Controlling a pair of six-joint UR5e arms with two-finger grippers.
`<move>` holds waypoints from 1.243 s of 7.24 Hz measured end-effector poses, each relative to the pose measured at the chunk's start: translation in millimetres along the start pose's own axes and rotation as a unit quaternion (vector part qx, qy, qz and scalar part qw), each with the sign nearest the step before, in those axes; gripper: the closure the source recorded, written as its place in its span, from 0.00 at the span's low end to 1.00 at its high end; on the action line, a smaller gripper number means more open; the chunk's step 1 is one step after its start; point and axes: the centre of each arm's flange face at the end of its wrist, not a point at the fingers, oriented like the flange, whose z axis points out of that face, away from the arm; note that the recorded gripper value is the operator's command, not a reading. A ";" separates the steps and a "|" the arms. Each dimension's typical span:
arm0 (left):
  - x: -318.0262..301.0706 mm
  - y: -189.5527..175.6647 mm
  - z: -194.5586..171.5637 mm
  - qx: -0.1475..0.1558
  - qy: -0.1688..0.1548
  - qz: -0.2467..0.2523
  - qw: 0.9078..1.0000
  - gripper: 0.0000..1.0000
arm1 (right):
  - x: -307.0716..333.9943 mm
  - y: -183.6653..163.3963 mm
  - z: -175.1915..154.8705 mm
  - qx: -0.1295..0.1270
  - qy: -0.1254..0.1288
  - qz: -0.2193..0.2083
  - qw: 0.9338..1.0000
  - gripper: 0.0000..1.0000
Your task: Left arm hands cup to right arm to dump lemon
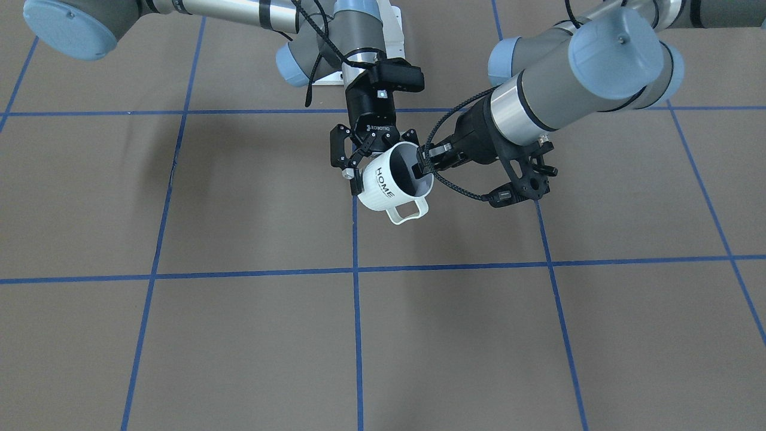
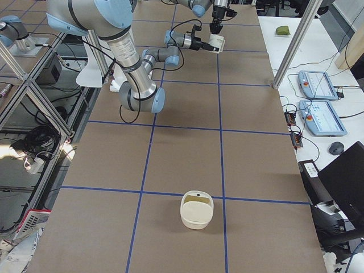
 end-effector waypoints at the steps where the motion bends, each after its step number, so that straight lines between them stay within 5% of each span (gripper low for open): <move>1: 0.2 -3.5 -6.8 0.004 0.002 -0.001 1.000 1.00 | 0.2 1.2 0.2 -0.001 0.000 -0.001 1.000 0.00; 5: -11.6 -54.7 -100.8 0.024 0.029 -0.031 0.999 1.00 | 2.6 -6.3 -4.2 0.000 -0.010 0.007 1.000 0.00; 7: -31.6 -93.8 -131.1 0.095 0.029 -0.052 0.994 1.00 | 18.5 -32.0 -4.3 -0.016 -0.058 0.024 0.998 0.00; 9: -61.7 -133.4 -134.4 0.172 -0.024 -0.031 0.984 1.00 | 60.3 -43.5 39.4 -0.088 -0.108 0.031 0.990 0.00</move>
